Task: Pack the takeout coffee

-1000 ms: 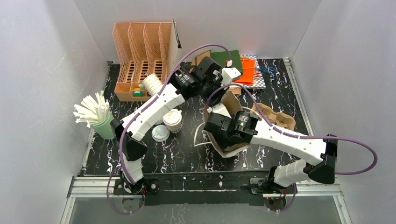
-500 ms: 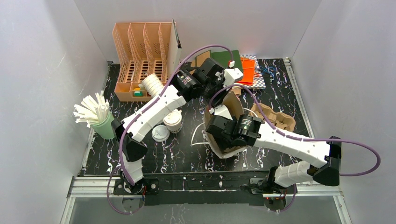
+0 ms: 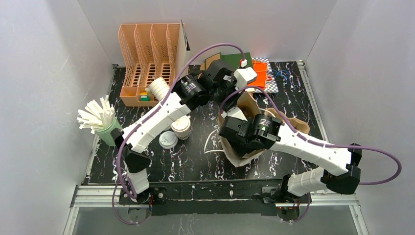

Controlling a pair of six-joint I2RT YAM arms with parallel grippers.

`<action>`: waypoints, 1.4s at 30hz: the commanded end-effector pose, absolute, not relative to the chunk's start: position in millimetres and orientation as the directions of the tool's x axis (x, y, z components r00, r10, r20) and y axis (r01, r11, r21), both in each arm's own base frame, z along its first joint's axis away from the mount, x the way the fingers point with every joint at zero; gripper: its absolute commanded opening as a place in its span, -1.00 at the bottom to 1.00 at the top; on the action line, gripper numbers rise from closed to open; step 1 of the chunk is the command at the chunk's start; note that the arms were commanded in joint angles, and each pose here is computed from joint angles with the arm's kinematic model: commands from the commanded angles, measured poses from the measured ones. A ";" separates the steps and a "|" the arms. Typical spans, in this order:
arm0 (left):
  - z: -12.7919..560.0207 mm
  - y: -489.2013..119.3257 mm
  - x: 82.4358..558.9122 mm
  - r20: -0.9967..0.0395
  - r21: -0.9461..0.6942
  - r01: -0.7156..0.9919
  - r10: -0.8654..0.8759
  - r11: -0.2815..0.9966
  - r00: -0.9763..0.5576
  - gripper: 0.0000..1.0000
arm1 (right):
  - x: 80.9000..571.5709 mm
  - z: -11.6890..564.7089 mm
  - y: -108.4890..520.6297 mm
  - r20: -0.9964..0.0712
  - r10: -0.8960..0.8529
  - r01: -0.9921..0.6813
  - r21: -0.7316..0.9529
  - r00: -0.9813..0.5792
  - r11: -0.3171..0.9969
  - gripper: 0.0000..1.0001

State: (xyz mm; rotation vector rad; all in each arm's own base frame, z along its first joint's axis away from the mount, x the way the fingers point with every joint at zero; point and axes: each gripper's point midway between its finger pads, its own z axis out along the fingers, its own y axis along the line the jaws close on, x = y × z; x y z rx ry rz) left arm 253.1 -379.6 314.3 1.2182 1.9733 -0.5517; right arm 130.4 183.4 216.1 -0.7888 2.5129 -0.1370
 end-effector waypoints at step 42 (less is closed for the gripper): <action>293.0 -300.6 176.2 -0.600 0.124 0.940 0.779 0.317 -0.184 -1.00 | 206.4 242.4 264.3 -0.593 -0.525 -0.538 -0.176 -0.610 0.824 -0.86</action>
